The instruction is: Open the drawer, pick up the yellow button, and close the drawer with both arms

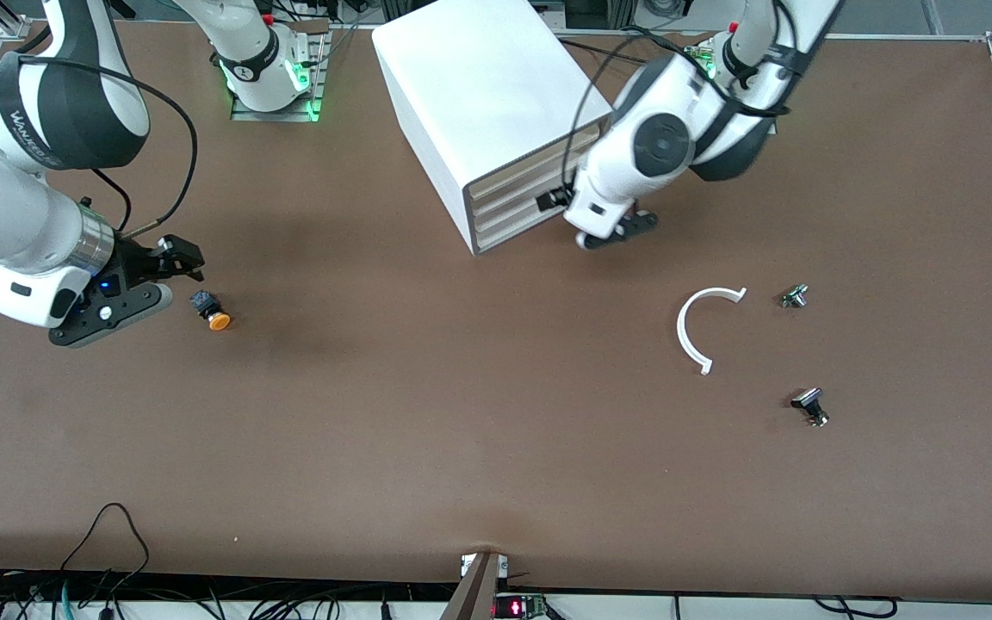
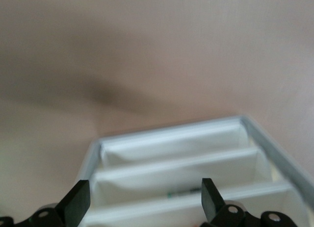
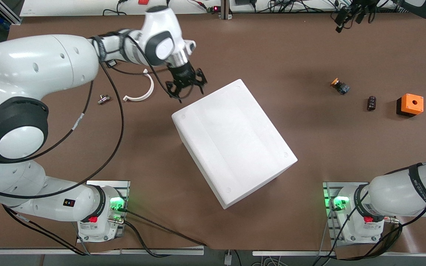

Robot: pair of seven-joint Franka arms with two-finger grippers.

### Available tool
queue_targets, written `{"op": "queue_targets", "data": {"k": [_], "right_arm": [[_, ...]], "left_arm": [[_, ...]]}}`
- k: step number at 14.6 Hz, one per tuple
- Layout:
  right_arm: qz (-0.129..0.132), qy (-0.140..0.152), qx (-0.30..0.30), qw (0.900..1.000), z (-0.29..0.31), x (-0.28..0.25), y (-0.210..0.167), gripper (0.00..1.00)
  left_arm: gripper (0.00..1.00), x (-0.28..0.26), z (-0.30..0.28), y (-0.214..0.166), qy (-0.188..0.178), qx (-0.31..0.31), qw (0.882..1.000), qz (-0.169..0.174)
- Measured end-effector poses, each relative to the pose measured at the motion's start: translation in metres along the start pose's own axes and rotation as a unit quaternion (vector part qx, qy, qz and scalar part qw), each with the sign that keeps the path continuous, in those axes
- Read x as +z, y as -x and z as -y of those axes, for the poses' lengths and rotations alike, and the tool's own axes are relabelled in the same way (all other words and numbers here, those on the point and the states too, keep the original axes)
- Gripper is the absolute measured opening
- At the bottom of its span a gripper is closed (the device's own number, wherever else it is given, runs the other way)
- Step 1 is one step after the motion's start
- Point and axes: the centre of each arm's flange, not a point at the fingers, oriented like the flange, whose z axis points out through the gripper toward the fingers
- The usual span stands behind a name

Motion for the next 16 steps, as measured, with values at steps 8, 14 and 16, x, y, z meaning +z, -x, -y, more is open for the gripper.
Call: {"op": "queue_targets", "data": {"k": [8,14,16], "right_arm": [[0.007,-0.02,0.144,0.989,-0.108,-0.082,0.104,1.0],[0.02,-0.027,0.175,0.984,-0.094,-0.089,0.102,1.0],[0.021,-0.02,0.171,0.985,-0.09,-0.09,0.099,1.0]], "left_arm": [[1.0,-0.134,0.097,-0.077,-0.056,0.109,0.988,-0.091],[1.0,-0.238,0.187,-0.109,-0.079,0.187,0.972,-0.119],[1.0,-0.258,0.196,-0.103,-0.101,0.19,0.968,-0.13]]}}
